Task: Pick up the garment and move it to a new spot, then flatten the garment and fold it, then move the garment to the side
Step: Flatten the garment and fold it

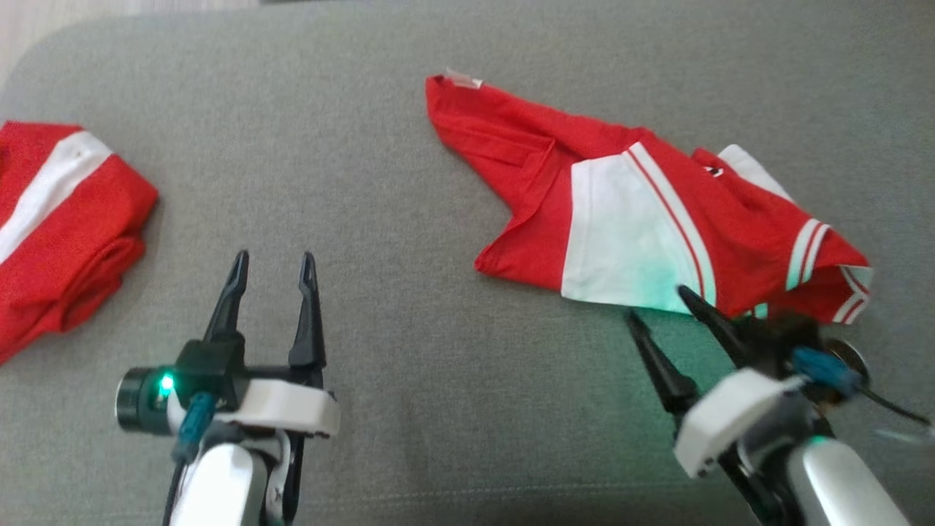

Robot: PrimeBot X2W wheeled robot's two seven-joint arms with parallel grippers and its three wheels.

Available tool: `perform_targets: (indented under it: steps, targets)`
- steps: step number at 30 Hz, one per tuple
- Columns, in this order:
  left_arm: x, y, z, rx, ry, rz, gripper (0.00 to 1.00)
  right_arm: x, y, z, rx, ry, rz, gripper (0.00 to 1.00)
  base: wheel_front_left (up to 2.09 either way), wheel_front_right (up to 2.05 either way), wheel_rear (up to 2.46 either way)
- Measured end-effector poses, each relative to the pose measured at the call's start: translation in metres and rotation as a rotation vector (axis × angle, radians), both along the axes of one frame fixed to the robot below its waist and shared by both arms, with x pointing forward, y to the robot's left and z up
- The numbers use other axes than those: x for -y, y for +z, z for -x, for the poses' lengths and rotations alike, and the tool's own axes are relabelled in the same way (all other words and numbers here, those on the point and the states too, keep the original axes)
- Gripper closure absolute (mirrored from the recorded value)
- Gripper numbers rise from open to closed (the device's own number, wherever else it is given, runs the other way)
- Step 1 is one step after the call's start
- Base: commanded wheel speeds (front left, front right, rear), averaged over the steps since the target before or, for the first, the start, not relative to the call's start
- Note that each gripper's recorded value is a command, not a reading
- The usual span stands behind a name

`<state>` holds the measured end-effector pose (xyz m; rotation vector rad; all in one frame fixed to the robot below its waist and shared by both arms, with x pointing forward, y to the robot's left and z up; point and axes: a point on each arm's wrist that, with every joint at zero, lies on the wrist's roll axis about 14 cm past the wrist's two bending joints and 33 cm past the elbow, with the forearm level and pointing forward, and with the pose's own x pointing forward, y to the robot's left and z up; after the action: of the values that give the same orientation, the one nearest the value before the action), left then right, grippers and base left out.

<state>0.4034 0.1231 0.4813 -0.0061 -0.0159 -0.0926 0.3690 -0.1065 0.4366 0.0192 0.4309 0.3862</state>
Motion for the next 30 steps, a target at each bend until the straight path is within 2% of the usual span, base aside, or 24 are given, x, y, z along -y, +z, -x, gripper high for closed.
perform_targets:
  steps: [9, 17, 18, 20, 21, 22, 23, 30]
  targets:
    - [-0.003, -0.007, -0.017, -0.011, 0.012, -0.001, 0.0, -0.041, -0.036, -0.017, -0.096, 0.226, 0.084, 0.0, 0.0, 0.0, 0.0]
    - [-0.007, -0.017, -0.023, -0.037, 0.032, 0.005, 0.0, -0.047, -0.063, -0.028, -0.155, 0.293, 0.149, 0.0, 0.0, 0.0, 0.0]
    - [-0.007, -0.017, -0.025, -0.034, 0.032, 0.006, 0.0, -0.047, -0.064, -0.03, -0.155, 0.294, 0.152, 0.09, 0.0, 0.0, 0.0]
    - [-0.006, -0.016, -0.028, -0.029, 0.031, 0.008, 0.0, -0.046, -0.067, -0.032, -0.158, 0.292, 0.159, 0.53, 0.0, 0.0, 0.0]
    - [-0.005, -0.016, -0.029, -0.029, 0.03, 0.01, 0.0, -0.045, -0.068, -0.033, -0.156, 0.291, 0.163, 0.66, 0.0, 0.0, 0.0]
    - [-0.005, -0.016, -0.029, -0.03, 0.03, 0.011, 0.0, -0.045, -0.068, -0.034, -0.152, 0.29, 0.164, 0.92, 0.0, 0.0, 0.0]
    - [-0.004, -0.017, -0.029, -0.031, 0.029, 0.012, 0.0, -0.044, -0.068, -0.035, -0.149, 0.288, 0.163, 1.0, 0.0, 0.0, 0.0]
    - [-0.002, -0.015, -0.03, -0.027, 0.023, 0.016, 0.0, -0.041, -0.062, -0.04, -0.115, 0.26, 0.13, 1.0, 0.0, 0.0, 0.0]
